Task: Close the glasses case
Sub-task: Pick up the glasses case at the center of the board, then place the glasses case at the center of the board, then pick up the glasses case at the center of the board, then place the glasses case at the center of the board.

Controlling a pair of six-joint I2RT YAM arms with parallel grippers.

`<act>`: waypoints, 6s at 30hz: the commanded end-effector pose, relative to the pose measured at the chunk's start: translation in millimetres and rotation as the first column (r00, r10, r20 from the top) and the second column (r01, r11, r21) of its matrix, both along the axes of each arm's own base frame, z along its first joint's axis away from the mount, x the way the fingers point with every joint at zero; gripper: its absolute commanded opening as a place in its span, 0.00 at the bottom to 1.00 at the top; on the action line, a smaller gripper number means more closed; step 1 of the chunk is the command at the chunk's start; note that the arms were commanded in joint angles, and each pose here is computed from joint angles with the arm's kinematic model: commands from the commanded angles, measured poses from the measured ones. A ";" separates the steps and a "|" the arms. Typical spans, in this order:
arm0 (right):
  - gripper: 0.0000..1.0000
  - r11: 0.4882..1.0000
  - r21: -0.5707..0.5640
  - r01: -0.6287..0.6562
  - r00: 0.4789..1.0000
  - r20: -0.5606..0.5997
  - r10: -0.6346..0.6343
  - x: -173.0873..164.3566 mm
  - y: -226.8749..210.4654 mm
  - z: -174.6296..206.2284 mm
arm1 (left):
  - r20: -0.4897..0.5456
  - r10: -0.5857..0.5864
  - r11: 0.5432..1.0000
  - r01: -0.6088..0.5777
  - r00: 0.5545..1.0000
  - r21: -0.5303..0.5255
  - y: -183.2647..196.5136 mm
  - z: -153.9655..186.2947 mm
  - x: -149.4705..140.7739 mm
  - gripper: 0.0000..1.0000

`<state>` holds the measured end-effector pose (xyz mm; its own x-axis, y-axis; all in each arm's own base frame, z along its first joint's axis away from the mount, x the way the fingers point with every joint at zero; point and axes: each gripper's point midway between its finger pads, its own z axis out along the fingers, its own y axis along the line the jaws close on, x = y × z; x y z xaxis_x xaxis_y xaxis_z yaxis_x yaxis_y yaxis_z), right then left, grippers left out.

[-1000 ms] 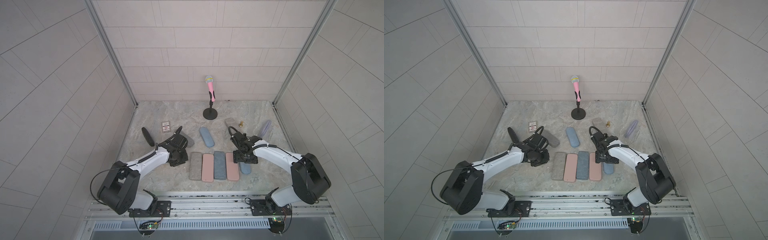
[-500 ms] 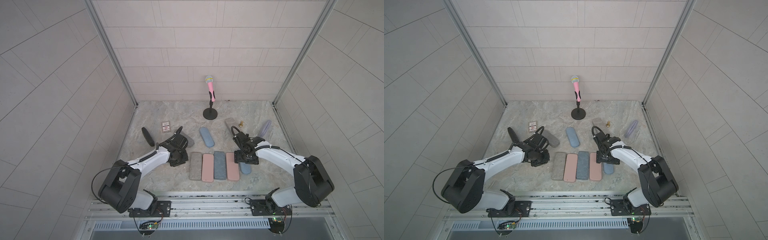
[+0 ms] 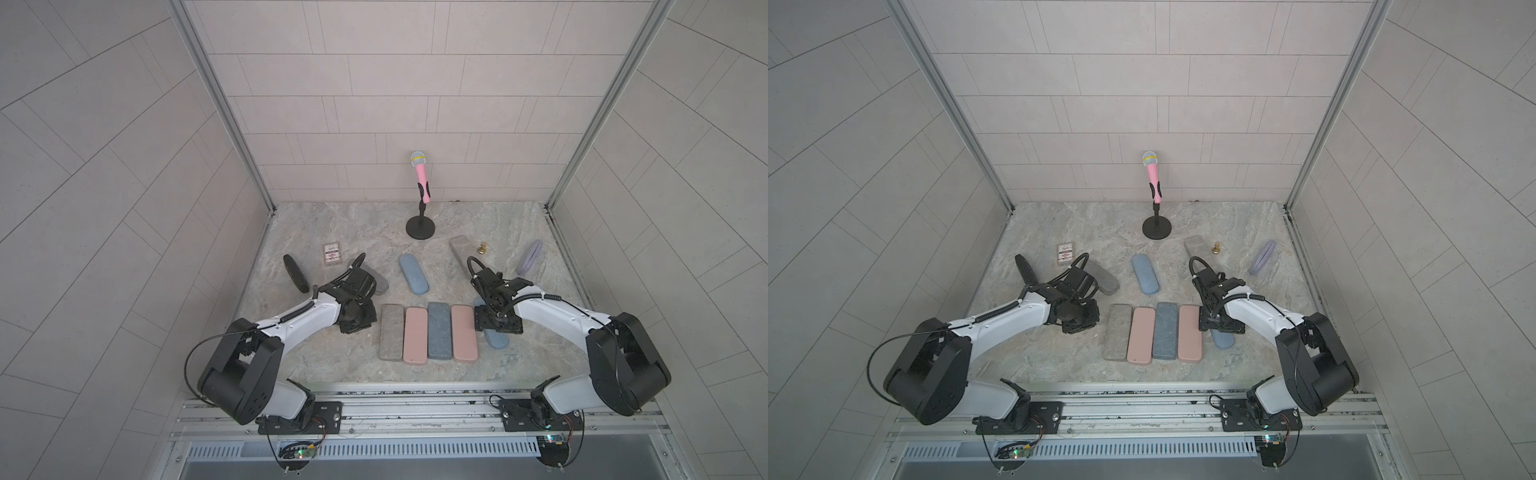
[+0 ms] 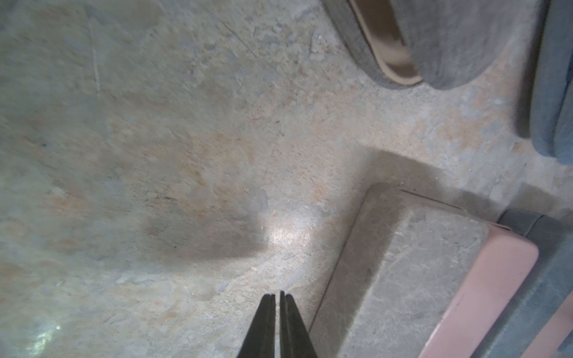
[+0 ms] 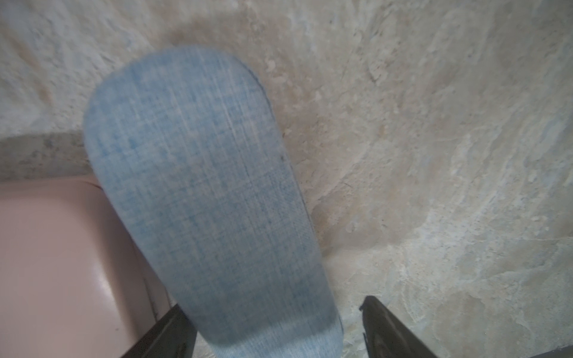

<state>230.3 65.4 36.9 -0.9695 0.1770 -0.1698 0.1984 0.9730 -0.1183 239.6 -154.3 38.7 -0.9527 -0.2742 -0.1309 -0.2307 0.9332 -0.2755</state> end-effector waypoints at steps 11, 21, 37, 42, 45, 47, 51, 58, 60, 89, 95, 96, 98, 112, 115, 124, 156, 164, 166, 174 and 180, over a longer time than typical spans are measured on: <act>0.38 1.000 0.018 -0.006 1.000 -0.027 0.006 12.6 3.1 -14.1 | 0.000 0.005 1.000 -0.005 1.000 0.011 2.7 -0.6 1.2 0.11; 0.31 0.993 0.076 -0.093 0.988 0.133 0.082 71.4 38.9 63.2 | -0.003 0.000 1.000 0.000 1.000 0.005 -1.1 -1.1 5.3 0.11; 0.33 0.956 0.143 -0.258 0.965 0.092 0.246 162.0 141.1 35.8 | 0.000 0.002 1.000 -0.002 1.000 0.006 2.2 2.2 -0.1 0.11; 0.40 0.951 0.148 -0.273 0.961 0.079 0.264 170.5 156.0 27.0 | 0.002 0.006 1.000 -0.006 1.000 0.013 5.3 3.2 -2.7 0.11; 0.54 0.947 0.151 -0.285 0.958 0.088 0.274 170.8 160.1 33.6 | 0.000 0.006 1.000 -0.006 1.000 0.012 4.9 2.9 -2.5 0.11; 0.62 0.944 0.151 -0.294 0.955 0.098 0.281 170.0 161.3 40.6 | 0.001 0.005 1.000 -0.005 1.000 0.011 4.2 3.4 -1.7 0.11; 0.77 0.941 0.149 -0.303 0.950 0.123 0.286 168.3 159.8 56.7 | 0.002 0.003 1.000 -0.003 1.000 0.009 2.8 4.3 0.4 0.11; 0.79 0.948 0.106 -0.300 0.946 0.158 0.281 169.0 148.7 74.0 | 0.005 0.003 1.000 -0.003 1.000 0.009 2.3 7.0 2.2 0.11; 0.79 0.953 0.087 -0.292 0.945 0.177 0.273 174.4 142.4 78.8 | 0.005 0.002 1.000 -0.002 1.000 0.009 2.1 6.9 2.1 0.11; 1.00 0.989 0.017 -0.149 0.989 0.011 0.148 235.8 12.2 0.7 | -0.025 -0.016 1.000 0.017 1.000 0.016 -3.7 -2.4 7.9 0.11; 0.96 0.988 0.043 -0.148 0.989 -0.016 0.148 230.9 12.9 -12.1 | -0.024 -0.022 1.000 0.023 0.999 0.013 -5.3 -1.7 9.1 0.11; 0.94 0.988 0.050 -0.148 0.989 -0.022 0.149 228.9 13.8 -13.8 | -0.023 -0.021 1.000 0.021 1.000 0.013 -5.2 -1.6 9.5 0.11; 0.89 0.986 0.068 -0.152 0.988 -0.029 0.154 224.8 17.3 -16.2 | -0.022 -0.021 1.000 0.021 1.000 0.011 -5.2 -1.5 9.3 0.11; 0.61 0.988 0.027 -0.153 0.988 0.020 0.153 172.4 35.4 18.3 | 0.008 -0.016 1.000 0.016 1.000 -0.012 -4.5 5.5 6.2 0.11; 0.59 0.995 -0.018 -0.099 0.993 0.069 0.100 148.5 24.2 42.4 | 0.019 -0.019 1.000 0.019 1.000 -0.022 -4.6 9.3 5.2 0.11; 0.59 0.999 -0.035 0.011 0.994 0.106 -0.007 48.5 10.2 53.8 | 0.037 -0.031 0.999 0.033 0.999 -0.041 -3.6 15.2 -1.3 0.11; 0.85 1.000 -0.001 -0.022 1.000 -0.004 0.022 -40.2 37.8 -14.0 | 0.062 -0.006 1.000 0.008 0.998 -0.025 5.9 25.7 -6.7 0.11; 0.92 0.999 -0.051 -0.016 0.998 0.061 0.019 -33.1 27.3 18.1 | 0.058 -0.012 1.000 0.013 0.998 -0.026 4.2 23.0 -5.2 0.11; 0.92 0.999 -0.049 -0.010 0.996 0.088 0.014 -30.7 25.6 29.1 | 0.059 -0.012 1.000 0.013 0.998 -0.019 5.3 22.5 -5.3 0.11; 0.45 0.991 -0.117 0.063 0.974 0.222 -0.036 -15.5 4.3 57.1 | 0.039 -0.014 0.998 0.011 0.999 0.059 18.1 9.1 -8.0 0.01; 0.14 0.972 -0.183 0.148 0.976 0.187 -0.113 -13.6 -30.3 45.2 | 0.010 -0.007 0.997 0.007 1.000 0.078 21.4 -4.1 -12.1 0.00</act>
